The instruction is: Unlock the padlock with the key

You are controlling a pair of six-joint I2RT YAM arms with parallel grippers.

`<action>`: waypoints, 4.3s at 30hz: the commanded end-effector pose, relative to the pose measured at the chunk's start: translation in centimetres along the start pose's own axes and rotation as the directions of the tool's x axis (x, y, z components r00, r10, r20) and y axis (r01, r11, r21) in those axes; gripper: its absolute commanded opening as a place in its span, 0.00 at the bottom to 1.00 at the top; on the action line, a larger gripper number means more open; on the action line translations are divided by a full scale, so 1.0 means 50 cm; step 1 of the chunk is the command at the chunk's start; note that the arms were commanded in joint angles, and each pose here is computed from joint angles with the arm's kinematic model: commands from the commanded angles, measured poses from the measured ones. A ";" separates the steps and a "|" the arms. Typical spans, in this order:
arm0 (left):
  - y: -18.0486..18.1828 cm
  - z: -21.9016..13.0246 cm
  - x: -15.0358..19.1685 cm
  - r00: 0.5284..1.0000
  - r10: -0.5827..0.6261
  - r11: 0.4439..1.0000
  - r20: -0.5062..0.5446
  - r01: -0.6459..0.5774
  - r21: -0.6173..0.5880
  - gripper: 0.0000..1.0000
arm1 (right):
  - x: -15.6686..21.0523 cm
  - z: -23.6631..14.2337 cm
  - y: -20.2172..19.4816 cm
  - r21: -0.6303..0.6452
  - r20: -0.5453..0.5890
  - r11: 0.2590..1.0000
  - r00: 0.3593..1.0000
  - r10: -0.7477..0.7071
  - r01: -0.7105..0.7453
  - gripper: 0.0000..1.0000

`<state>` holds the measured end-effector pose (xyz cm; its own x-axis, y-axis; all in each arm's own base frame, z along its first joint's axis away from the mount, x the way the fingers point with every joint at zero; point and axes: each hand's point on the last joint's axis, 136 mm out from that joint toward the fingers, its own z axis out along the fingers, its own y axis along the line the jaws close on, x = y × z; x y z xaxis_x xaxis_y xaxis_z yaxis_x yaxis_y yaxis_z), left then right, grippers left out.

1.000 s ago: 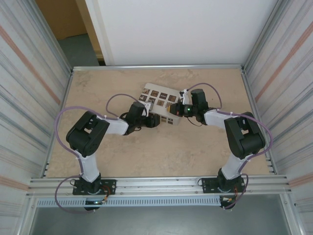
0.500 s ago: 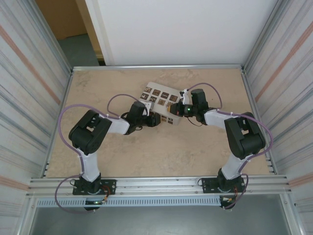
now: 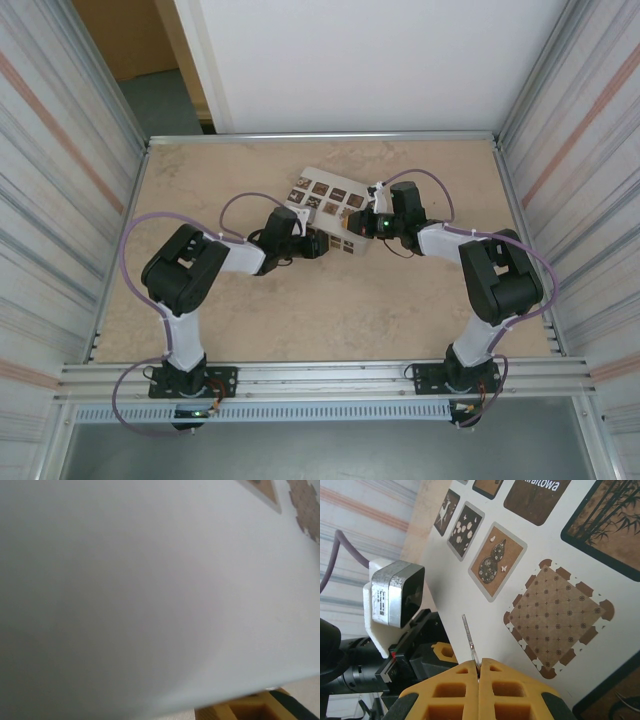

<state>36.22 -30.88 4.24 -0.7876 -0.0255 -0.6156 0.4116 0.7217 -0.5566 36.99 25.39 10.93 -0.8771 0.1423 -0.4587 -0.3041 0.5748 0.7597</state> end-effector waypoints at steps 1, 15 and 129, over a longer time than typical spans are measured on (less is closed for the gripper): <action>-0.029 0.011 -0.039 0.998 0.020 0.999 0.061 -0.023 0.049 0.35 | 0.097 0.012 -0.035 0.082 -0.143 0.992 0.984 0.110 -0.098 0.00; -0.016 0.018 -0.032 0.998 0.034 0.999 0.053 -0.032 -0.036 0.35 | 0.090 0.015 -0.020 0.076 -0.144 0.993 0.985 0.096 -0.086 0.00; -0.237 -0.162 -0.025 0.948 -0.275 0.945 -0.163 0.298 0.136 0.00 | 0.162 -0.055 0.077 0.298 0.118 0.811 0.824 -0.554 0.503 0.00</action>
<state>28.66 -32.69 12.10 -0.9542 -0.1095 -0.2783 0.1402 0.6583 -0.7396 26.75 25.93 9.87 -0.5519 -0.1212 -0.8251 -0.5575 0.7894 0.2569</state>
